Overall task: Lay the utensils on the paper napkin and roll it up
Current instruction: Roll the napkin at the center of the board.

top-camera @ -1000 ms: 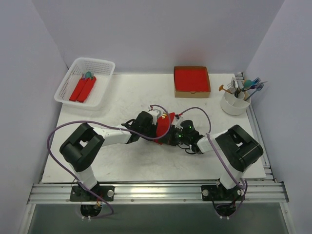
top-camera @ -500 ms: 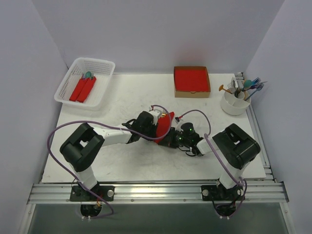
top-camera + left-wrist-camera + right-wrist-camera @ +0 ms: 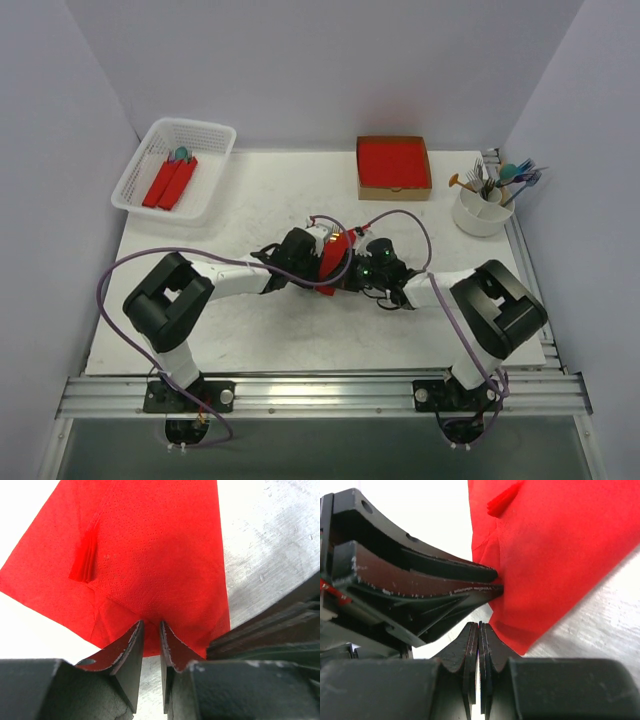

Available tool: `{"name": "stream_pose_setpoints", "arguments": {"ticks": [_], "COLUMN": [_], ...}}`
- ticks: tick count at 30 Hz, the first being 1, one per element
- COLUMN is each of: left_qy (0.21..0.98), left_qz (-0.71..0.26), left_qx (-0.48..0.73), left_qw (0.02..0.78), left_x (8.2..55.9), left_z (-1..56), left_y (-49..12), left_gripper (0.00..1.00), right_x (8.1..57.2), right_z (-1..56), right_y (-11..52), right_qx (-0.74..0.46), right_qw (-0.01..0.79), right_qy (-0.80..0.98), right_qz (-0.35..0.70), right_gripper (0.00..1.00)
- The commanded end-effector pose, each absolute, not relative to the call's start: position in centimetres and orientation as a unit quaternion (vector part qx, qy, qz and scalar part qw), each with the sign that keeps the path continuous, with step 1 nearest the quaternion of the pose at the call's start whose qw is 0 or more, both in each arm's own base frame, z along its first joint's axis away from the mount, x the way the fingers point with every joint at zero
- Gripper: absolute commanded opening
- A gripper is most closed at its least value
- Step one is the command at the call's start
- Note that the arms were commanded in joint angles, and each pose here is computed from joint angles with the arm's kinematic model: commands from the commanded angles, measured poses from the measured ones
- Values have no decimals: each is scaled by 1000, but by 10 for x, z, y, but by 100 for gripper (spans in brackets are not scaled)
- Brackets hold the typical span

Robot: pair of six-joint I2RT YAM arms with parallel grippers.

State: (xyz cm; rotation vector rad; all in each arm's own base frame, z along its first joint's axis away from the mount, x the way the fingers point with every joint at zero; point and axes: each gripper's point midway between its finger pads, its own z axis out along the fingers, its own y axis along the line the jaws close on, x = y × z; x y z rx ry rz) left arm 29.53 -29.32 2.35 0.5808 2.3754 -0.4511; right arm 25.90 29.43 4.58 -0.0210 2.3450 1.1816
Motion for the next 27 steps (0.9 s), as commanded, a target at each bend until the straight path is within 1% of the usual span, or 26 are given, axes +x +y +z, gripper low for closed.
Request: {"name": "stream_pose_setpoints", "arguments": {"ticks": [1,11,20,27], "left_qy": [903,903,894,891], "left_qz": [-163,-164,-165,-160], "left_qx": [227,227,220,218], "left_qw": [325,325,354,366], "left_x": [300,301,305,318], "left_z": [29,34,73,80], "left_y": [-295,-296,-293,-300], "left_gripper": [28,28,29,32], "right_x": [267,256,256,261], "right_z": [37,4,8,17], "right_y": [297,294,294,296], "right_qx": [-15,-8,-8,-10], "right_qw": [257,234,238,245], "right_qy": [871,883,880,877], "right_qz": [418,406,411,413], "right_gripper": [0,0,0,0]}}
